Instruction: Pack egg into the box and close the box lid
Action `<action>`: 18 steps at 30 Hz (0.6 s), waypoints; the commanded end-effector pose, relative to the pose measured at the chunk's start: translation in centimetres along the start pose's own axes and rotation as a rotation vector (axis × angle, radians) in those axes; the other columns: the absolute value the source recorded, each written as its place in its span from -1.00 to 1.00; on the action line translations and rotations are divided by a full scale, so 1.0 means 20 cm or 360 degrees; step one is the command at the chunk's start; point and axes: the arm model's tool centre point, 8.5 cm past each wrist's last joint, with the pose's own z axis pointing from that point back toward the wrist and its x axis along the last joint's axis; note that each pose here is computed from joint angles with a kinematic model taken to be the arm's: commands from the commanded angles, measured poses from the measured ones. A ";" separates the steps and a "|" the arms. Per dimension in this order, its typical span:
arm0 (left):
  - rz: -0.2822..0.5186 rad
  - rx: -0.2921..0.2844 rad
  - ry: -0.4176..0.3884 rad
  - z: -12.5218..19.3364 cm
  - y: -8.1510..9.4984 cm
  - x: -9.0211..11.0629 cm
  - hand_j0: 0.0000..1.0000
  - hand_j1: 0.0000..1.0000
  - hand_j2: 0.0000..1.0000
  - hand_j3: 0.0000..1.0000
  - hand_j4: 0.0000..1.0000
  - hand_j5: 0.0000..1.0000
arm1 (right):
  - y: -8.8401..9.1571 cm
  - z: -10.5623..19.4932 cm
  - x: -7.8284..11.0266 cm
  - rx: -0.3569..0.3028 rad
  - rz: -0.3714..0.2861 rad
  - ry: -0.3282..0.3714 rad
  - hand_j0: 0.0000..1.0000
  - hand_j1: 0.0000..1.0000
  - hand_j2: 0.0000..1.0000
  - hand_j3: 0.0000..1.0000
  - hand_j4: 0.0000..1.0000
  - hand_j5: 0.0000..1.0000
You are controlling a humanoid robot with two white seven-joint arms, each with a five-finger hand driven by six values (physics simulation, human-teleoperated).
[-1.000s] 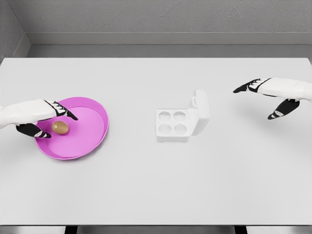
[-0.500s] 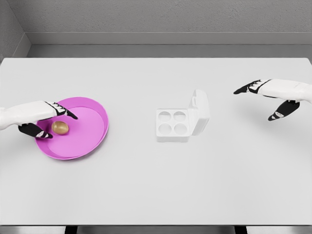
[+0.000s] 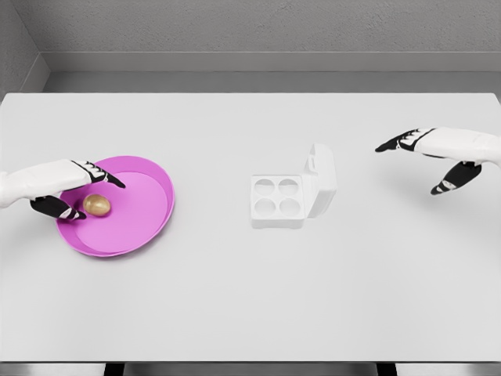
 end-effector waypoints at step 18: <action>0.0050 -0.0016 0.0013 -0.01 -0.06 -0.02 0.67 0.67 0.67 0.67 0.67 0.67 | 0.01 0.00 0.00 0.0001 -0.0013 -0.0001 1.00 1.00 1.00 1.00 1.00 1.00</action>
